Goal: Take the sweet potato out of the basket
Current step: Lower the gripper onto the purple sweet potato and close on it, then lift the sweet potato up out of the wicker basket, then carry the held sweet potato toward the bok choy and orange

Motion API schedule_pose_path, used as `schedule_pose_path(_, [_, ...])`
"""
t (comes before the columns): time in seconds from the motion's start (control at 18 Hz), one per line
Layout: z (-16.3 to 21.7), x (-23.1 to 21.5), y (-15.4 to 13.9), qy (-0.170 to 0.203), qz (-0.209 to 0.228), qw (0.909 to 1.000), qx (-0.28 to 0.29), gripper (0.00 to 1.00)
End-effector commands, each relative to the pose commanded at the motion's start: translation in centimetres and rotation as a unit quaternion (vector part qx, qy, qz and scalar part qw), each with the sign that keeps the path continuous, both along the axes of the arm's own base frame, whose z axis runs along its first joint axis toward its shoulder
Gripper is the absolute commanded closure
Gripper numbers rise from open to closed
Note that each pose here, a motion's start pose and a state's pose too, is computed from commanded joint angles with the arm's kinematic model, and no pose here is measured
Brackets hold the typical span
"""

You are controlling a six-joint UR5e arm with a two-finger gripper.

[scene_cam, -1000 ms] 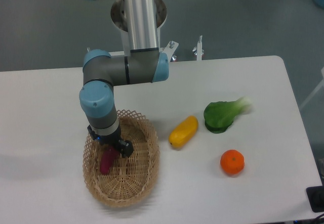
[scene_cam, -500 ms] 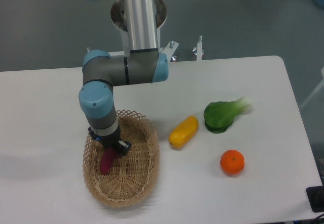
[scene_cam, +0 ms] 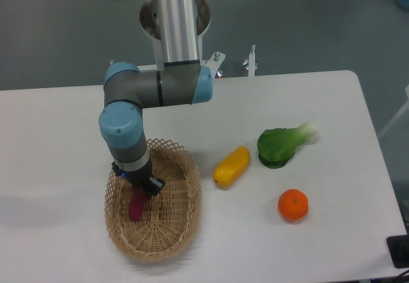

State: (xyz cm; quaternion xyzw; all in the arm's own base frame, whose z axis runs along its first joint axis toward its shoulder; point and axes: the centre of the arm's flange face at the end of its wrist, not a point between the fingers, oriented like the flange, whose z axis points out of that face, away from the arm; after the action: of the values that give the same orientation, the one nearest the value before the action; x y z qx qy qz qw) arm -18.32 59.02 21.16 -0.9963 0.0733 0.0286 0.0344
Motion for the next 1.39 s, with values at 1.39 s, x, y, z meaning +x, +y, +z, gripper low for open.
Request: schedule_pose_path(1.39, [15.0,-21.5,-13.2,0.100,-0.009,0.9923,0.073,0.66])
